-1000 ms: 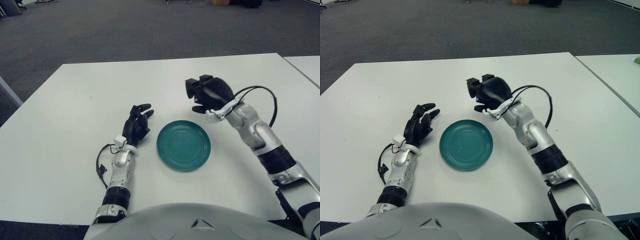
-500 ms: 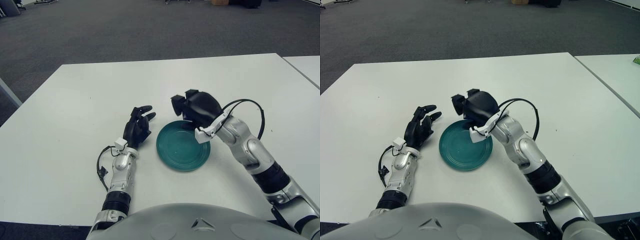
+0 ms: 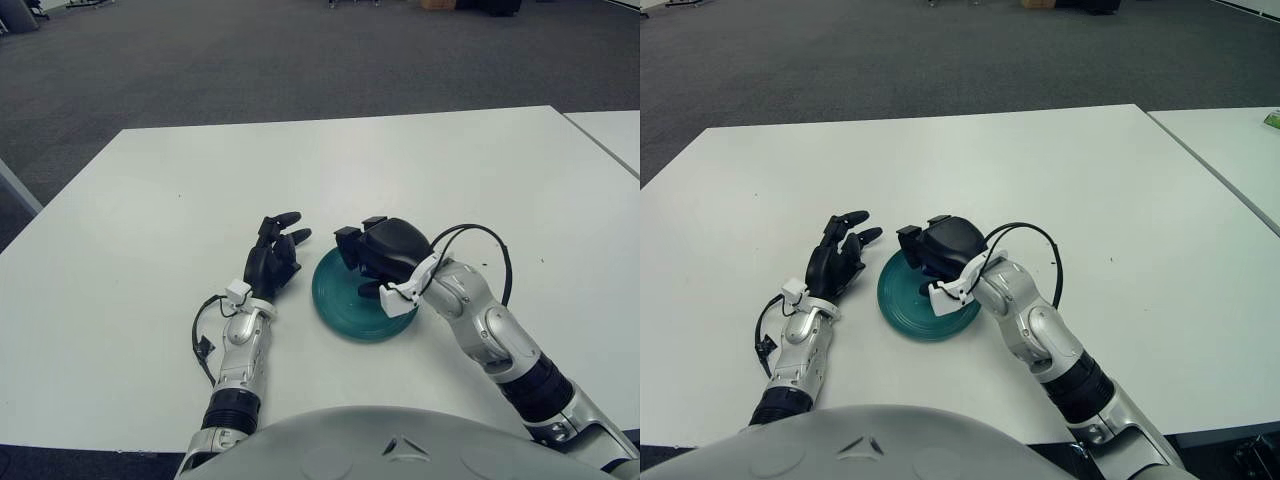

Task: Put the gum into the plate.

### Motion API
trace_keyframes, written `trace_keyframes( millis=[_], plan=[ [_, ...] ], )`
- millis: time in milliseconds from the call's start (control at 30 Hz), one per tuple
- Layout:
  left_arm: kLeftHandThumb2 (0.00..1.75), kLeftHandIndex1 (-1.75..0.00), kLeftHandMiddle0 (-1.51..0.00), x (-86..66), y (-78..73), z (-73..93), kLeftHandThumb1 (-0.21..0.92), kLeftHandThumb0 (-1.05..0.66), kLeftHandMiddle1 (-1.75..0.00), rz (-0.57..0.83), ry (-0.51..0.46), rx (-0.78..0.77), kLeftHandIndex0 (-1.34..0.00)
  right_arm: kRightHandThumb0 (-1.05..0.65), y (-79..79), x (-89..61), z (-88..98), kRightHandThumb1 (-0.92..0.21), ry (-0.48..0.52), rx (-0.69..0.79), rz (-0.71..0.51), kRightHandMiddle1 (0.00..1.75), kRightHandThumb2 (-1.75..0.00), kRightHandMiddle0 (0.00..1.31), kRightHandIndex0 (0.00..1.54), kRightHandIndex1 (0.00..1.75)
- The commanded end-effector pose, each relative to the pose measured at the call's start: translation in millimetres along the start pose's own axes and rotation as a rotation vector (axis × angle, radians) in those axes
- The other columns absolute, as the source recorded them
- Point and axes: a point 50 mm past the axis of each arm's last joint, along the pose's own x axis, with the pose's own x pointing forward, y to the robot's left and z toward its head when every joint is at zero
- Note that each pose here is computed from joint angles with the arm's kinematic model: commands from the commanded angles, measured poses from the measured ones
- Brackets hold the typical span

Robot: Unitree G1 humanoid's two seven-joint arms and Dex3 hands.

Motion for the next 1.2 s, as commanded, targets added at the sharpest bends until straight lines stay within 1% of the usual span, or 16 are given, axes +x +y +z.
trace_keyframes(
  millis=[0, 167, 267, 300, 367, 433, 500, 600, 700, 800, 833, 867, 900, 1000, 1067, 1167],
  plan=[
    [0.88, -1.17, -0.26, -23.8, -6.5, -31.0, 0.92, -0.64, -1.03, 0.082, 0.135, -0.078, -0.09, -0.43, 0.1, 5.0, 3.2, -0.49, -0.011, -0.016, -0.028, 1.75, -1.11, 0.48, 0.95, 1.75],
    [0.88, -1.18, -0.28, -23.8, -6.3, -31.8, 0.92, -0.65, -1.03, 0.109, 0.137, -0.084, -0.1, -0.42, 8.4, 6.4, 5.7, -0.54, -0.029, -0.018, -0.076, 1.75, -1.04, 0.44, 0.94, 1.75],
    [0.87, -1.21, -0.31, -25.5, -9.2, -32.6, 0.92, -0.68, -1.08, 0.12, 0.143, -0.112, -0.11, -0.39, 11.2, 5.6, 5.9, -0.71, -0.038, -0.023, -0.107, 1.75, -0.81, 0.33, 0.85, 1.75],
    [0.87, -1.21, -0.31, -27.8, -13.2, -32.7, 0.92, -0.68, -1.09, 0.121, 0.145, -0.153, -0.12, -0.38, 12.0, 4.4, 6.3, -0.73, -0.044, -0.02, -0.112, 1.75, -0.78, 0.31, 0.84, 1.75],
    [0.85, -1.24, -0.33, -29.1, -18.6, -32.6, 0.92, -0.7, -1.16, 0.122, 0.146, -0.228, -0.14, -0.37, 11.9, -0.1, 7.5, -0.84, -0.053, -0.013, -0.12, 1.75, -0.62, 0.25, 0.65, 1.75],
    [0.82, -1.26, -0.35, -27.0, -25.6, -32.2, 0.92, -0.71, -1.19, 0.119, 0.141, -0.299, -0.15, -0.61, 11.5, -3.7, 8.2, -0.88, -0.059, -0.004, -0.115, 1.61, -0.67, 0.18, 0.42, 1.52],
    [0.8, -1.27, -0.36, -23.9, -34.0, -32.1, 0.92, -0.72, -1.22, 0.115, 0.13, -0.347, -0.16, -0.83, 12.1, -3.7, 8.2, -0.9, -0.062, 0.004, -0.103, 1.37, -0.73, 0.07, 0.24, 1.13],
    [0.79, -1.28, -0.35, -19.2, -43.9, -32.2, 0.92, -0.73, -1.23, 0.107, 0.109, -0.387, -0.17, -0.94, 11.9, -3.5, 8.0, -0.91, -0.073, 0.006, -0.095, 1.18, -0.77, 0.03, 0.18, 0.84],
    [0.79, -1.27, -0.34, -17.5, -47.1, -31.0, 0.92, -0.73, -1.22, 0.071, 0.073, -0.435, -0.15, -1.01, 10.9, -3.7, 6.6, -0.92, -0.087, -0.002, -0.104, 0.97, -0.81, 0.01, 0.18, 0.52],
    [0.82, -1.19, -0.29, -17.1, -48.4, -29.1, 0.92, -0.75, -1.08, 0.006, 0.026, -0.499, -0.09, -1.04, 10.1, -4.0, 5.0, -0.92, -0.1, -0.007, -0.114, 0.72, -0.87, 0.0, 0.17, 0.3],
    [0.82, -1.18, -0.29, -16.6, -50.7, -27.3, 0.92, -0.76, -1.06, -0.031, 0.009, -0.526, -0.08, -1.04, 10.1, -3.9, 4.4, -0.92, -0.103, 0.0, -0.111, 0.69, -0.88, 0.0, 0.17, 0.27],
    [0.84, -1.12, -0.27, -16.2, -52.2, -26.1, 0.92, -0.77, -0.96, -0.058, -0.004, -0.545, -0.05, -1.04, 10.0, -3.8, 3.9, -0.92, -0.105, 0.005, -0.109, 0.6, -0.9, 0.0, 0.16, 0.21],
    [0.85, -1.1, -0.27, -16.7, -54.5, -22.2, 0.92, -0.77, -0.92, -0.098, -0.021, -0.568, -0.04, -1.04, 10.2, -3.7, 3.4, -0.92, -0.107, 0.015, -0.107, 0.57, -0.9, 0.0, 0.16, 0.19],
    [0.91, -0.86, -0.24, -21.6, -61.1, -10.5, 0.92, -0.8, -0.6, -0.189, -0.074, -0.609, -0.01, -1.05, 9.5, -3.8, 2.3, -0.92, -0.116, 0.046, -0.108, 0.37, -0.93, 0.0, 0.11, 0.08],
    [0.93, -0.74, -0.25, -24.6, -63.1, -6.2, 0.92, -0.8, -0.46, -0.217, -0.1, -0.617, 0.0, -1.05, 8.6, -3.9, 2.0, -0.92, -0.122, 0.063, -0.112, 0.29, -0.94, 0.0, 0.08, 0.05],
    [0.95, -0.62, -0.24, -32.7, -61.0, 3.3, 0.92, -0.81, -0.31, -0.241, -0.13, -0.572, 0.0, -1.05, 6.4, -5.8, 2.4, -0.92, -0.133, 0.118, -0.126, 0.19, -0.94, 0.0, 0.03, 0.02]
  ],
)
